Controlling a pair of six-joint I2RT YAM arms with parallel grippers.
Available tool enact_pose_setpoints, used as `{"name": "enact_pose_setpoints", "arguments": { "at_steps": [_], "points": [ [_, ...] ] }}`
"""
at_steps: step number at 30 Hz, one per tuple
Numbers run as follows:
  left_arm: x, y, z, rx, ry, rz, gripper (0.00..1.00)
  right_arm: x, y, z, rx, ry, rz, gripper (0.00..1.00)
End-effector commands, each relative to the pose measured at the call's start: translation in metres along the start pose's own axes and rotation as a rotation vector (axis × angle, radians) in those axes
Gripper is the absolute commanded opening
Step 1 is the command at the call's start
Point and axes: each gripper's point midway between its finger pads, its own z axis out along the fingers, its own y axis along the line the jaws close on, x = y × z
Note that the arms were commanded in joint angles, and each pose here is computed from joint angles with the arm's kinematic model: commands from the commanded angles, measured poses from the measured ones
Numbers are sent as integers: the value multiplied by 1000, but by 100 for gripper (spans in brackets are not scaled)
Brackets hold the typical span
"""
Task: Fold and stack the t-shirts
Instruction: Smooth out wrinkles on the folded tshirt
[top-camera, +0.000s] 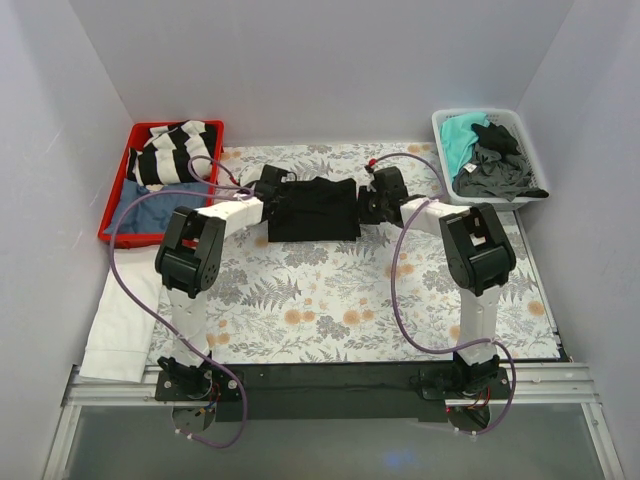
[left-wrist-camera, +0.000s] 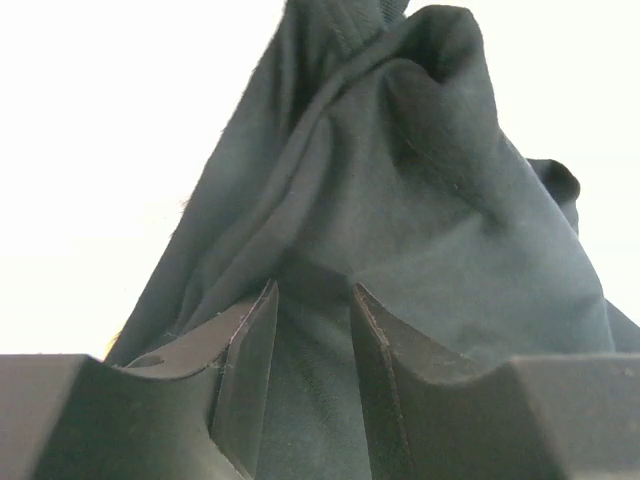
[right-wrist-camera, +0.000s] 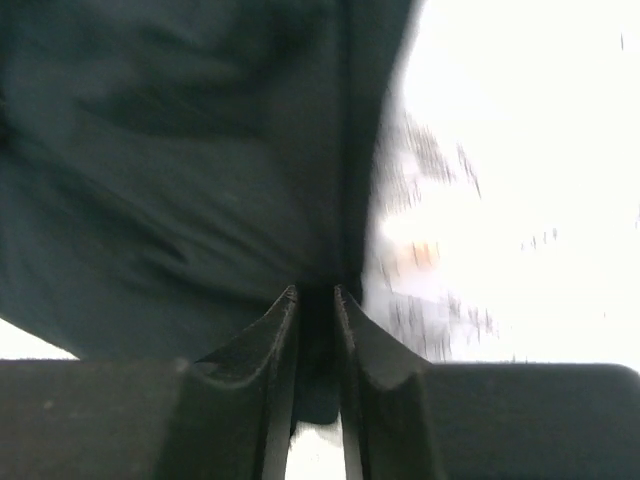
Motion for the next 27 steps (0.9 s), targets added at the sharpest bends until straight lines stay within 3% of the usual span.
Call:
{"name": "enact_pose_setpoints", "arguments": {
  "at_steps": [1, 7, 12, 17, 22, 27],
  "points": [
    [19, 119, -11, -387, 34, 96, 36, 76, -42, -26, 207, 190, 90, 26],
    [30, 144, -43, -383, 68, 86, 34, 113, -43, -69, 324, 179, 58, 24],
    [10, 122, -71, -270, 21, 84, 33, 77, -10, -95, 283, 52, -12, 24],
    [-29, 64, -112, -41, -68, 93, 35, 22, 33, -110, 195, -84, -101, 28],
    [-43, 36, -114, 21, -94, 86, 36, -10, 67, -97, 73, -103, -155, 28],
    [-42, 36, -98, -8, -95, 85, 36, -32, 90, -69, -5, -107, -206, 29]
  ]
}}
